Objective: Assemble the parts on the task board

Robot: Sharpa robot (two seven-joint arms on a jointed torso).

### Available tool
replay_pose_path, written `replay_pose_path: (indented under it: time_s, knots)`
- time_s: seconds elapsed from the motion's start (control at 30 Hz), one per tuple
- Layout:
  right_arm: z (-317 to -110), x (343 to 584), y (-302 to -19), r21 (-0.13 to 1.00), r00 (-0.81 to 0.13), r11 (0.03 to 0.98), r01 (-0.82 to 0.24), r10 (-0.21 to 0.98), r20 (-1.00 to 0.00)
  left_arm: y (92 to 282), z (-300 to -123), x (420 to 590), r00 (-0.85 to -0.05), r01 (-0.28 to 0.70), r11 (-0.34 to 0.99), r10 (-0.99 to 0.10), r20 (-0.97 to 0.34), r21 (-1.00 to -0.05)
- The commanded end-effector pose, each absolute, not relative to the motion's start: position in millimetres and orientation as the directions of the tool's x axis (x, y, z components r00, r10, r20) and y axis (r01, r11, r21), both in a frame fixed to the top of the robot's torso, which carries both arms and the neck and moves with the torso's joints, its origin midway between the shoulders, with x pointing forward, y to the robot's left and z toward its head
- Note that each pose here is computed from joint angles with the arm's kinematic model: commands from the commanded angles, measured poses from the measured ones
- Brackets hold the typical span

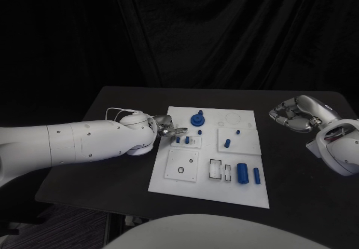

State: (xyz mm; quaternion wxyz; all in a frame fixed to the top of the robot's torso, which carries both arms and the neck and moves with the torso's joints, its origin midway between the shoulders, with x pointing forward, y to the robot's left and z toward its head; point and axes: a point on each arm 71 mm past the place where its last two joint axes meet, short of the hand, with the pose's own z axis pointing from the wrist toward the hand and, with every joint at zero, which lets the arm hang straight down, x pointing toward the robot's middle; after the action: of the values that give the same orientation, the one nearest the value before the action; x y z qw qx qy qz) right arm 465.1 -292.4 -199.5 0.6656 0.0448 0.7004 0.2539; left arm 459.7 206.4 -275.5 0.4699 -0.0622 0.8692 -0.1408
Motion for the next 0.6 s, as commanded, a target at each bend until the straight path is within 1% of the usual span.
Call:
replay_pose_path:
  time_s: [0.03,0.17,0.4,0.53,0.6]
  knots:
    - [-201,465,-294,0.412,-0.115,0.873,-0.261,0.395,-0.911,204.6,-267.5,462.5,-0.451,0.073,0.917,-0.321,-0.833,-0.392]
    - [-201,464,-294,0.412,-0.114,0.873,-0.261,0.396,-0.911,206.0,-261.5,464.0,-0.387,0.106,0.896,-0.363,-0.848,-0.432]
    - [-200,464,-295,0.412,-0.106,0.872,-0.265,0.399,-0.911,206.3,-253.8,463.4,-0.316,0.157,0.868,-0.407,-0.857,-0.471]
    - [-199,463,-295,0.413,-0.096,0.869,-0.272,0.403,-0.910,204.1,-245.5,462.6,-0.261,0.235,0.835,-0.438,-0.860,-0.497]
    - [-199,463,-295,0.414,-0.092,0.868,-0.275,0.404,-0.910,202.1,-237.6,462.6,-0.216,0.305,0.806,-0.460,-0.861,-0.507]
